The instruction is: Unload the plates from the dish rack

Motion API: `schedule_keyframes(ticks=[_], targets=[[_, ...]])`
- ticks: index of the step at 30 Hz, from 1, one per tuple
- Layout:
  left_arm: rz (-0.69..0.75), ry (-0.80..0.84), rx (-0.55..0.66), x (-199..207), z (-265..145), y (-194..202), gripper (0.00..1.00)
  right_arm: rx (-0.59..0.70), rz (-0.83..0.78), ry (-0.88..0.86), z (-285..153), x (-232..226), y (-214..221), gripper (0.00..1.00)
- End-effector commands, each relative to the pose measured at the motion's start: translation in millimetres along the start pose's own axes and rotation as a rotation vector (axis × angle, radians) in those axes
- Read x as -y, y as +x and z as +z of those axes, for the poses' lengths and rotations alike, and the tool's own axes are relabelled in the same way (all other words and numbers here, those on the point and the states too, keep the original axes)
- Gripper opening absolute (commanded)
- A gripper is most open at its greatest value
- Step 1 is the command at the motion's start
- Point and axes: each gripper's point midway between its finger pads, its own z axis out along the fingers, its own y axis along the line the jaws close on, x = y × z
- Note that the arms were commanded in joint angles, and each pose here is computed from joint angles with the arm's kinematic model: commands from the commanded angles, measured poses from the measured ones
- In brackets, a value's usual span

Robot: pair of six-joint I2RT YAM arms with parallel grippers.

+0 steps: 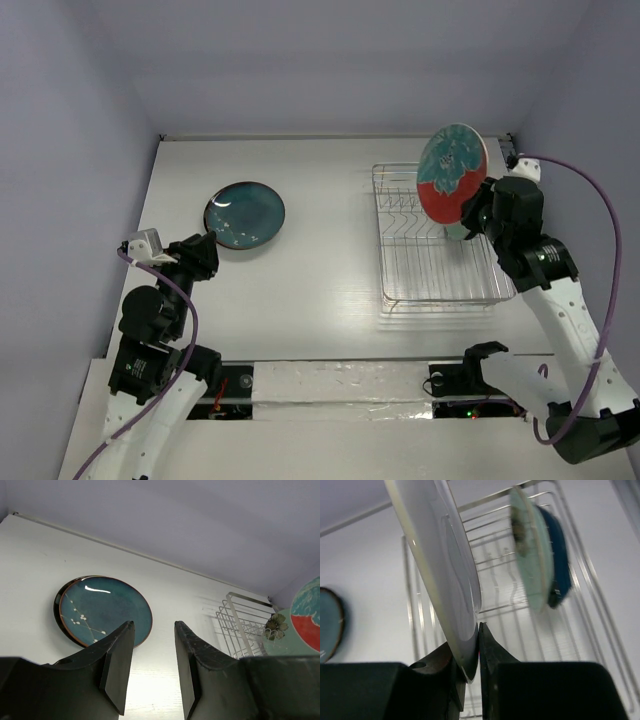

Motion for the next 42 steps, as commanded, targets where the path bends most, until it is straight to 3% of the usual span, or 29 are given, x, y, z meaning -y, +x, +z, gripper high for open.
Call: schedule_keyframes(ticks=[1,6,7,11,17,18,30,42], targets=[[-0.010,0.029,0.040,7.1,0.0,-10.9,0.35,0.200,0.152,-0.364,-19.4,-83.4,-70.4,0.00],[-0.009,0.027,0.036,6.9,0.8,-10.0,0.35,0.087,0.175,-0.581,-15.1,-177.4,-39.6,0.00],[-0.010,0.027,0.036,7.1,0.9,-10.3,0.35,0.107,0.197,-0.632,-18.4,-197.0,-49.2,0.00],[-0.010,0.024,0.030,6.8,1.2,-9.3,0.35,-0.031,0.262,-0.865,-7.6,-285.1,-16.4,0.00],[-0.007,0.023,0.026,6.4,1.7,-8.3,0.35,-0.128,0.354,-1.014,-2.0,-369.2,4.9,0.00],[-0.009,0.022,0.025,6.4,2.0,-8.0,0.35,-0.186,0.372,-1.006,10.7,-381.3,26.3,0.00],[-0.008,0.021,0.024,6.5,2.6,-7.7,0.35,-0.411,0.497,-1.073,46.2,-452.0,110.6,0.00],[-0.005,0.018,0.017,5.9,3.9,-5.7,0.35,-0.541,0.614,-1.118,51.0,-477.8,150.7,0.00]])
